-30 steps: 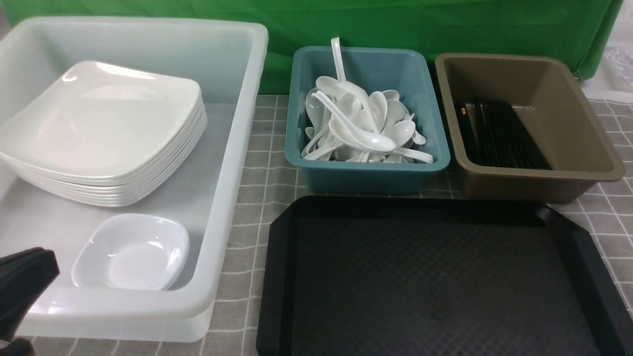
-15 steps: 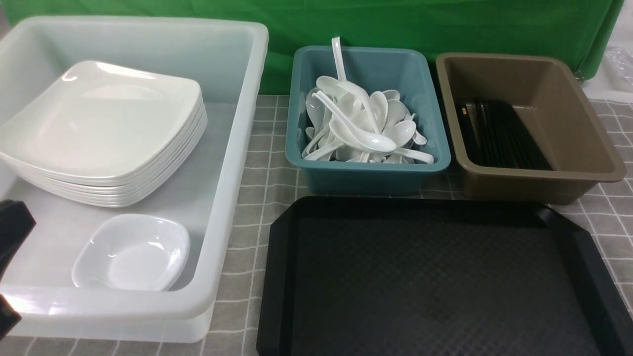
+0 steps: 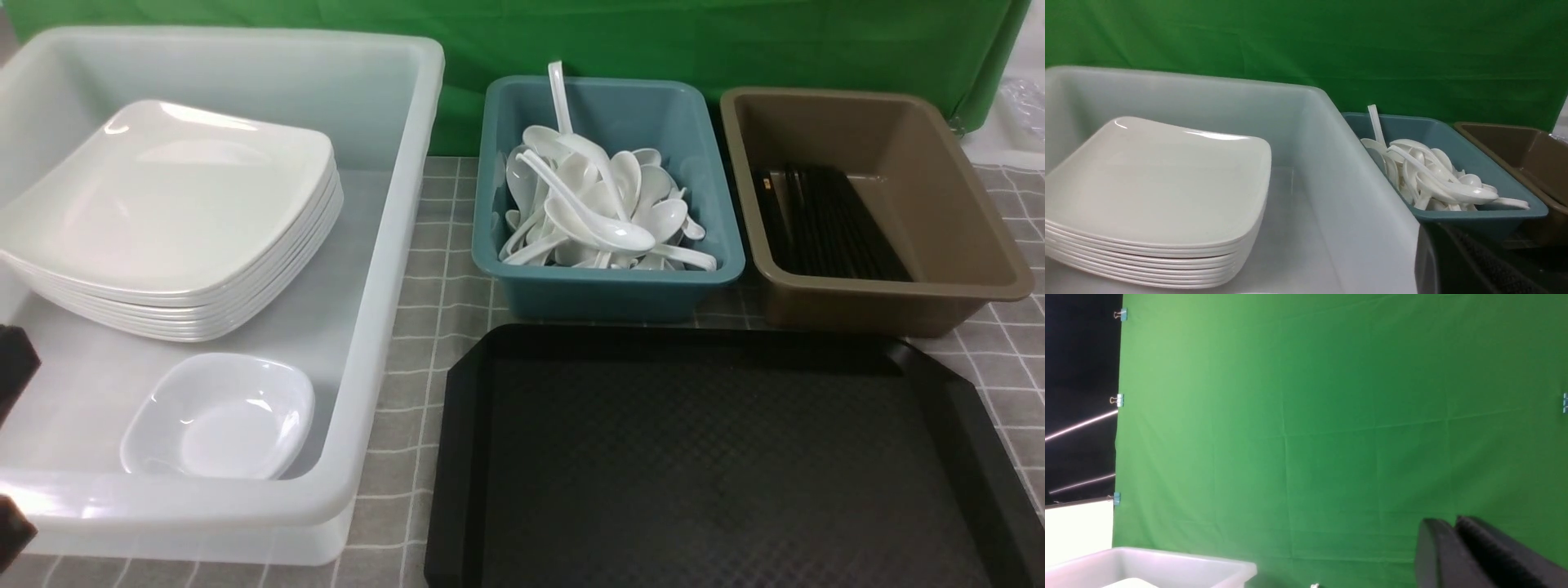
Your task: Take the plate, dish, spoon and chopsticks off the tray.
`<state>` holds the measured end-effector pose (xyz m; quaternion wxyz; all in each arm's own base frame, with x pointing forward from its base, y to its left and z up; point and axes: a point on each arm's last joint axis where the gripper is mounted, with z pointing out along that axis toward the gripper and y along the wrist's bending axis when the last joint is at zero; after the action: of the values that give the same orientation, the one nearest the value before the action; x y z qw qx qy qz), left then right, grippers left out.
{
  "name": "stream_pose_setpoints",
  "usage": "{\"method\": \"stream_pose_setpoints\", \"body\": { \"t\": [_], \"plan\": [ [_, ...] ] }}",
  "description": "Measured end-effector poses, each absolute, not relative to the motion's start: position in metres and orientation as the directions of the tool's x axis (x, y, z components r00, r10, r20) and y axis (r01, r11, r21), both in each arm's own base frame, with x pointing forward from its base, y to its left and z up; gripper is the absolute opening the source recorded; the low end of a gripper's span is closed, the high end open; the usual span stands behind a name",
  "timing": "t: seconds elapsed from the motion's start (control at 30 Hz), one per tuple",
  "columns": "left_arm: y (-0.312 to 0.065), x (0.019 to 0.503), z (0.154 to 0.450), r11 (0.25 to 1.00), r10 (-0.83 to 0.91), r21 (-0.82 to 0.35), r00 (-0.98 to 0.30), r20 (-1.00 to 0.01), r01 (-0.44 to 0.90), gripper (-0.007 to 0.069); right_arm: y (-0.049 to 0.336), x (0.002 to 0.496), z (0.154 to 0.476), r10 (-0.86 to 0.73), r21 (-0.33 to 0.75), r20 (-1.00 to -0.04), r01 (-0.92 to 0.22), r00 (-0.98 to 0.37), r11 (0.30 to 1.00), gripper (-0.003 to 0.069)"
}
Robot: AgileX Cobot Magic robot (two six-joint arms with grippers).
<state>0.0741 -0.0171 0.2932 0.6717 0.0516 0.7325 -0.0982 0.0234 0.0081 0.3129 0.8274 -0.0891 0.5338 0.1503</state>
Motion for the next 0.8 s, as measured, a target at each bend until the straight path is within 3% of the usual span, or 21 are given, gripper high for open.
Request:
{"method": "stream_pose_setpoints", "body": {
  "t": [0.27, 0.43, 0.8],
  "plan": [
    [-0.003, 0.056, 0.239, 0.998, 0.052, 0.050, -0.064, -0.997, 0.040, 0.0005, 0.008, 0.023, 0.313, 0.153, 0.013, -0.911, -0.344, 0.382, 0.939, 0.0118],
    [0.001, 0.055, 0.199, 0.997, 0.072, 0.075, -0.130, -0.989, -0.022, 0.0005, 0.008, 0.024, 0.312, 0.152, 0.013, -0.912, -0.344, 0.380, 0.939, 0.0130],
    [0.001, 0.056, 0.190, 0.997, 0.073, 0.078, -0.151, -0.986, -0.026, 0.0005, 0.008, 0.024, 0.312, 0.152, 0.013, -0.913, -0.344, 0.380, 0.939, 0.0144]
  ]
}}
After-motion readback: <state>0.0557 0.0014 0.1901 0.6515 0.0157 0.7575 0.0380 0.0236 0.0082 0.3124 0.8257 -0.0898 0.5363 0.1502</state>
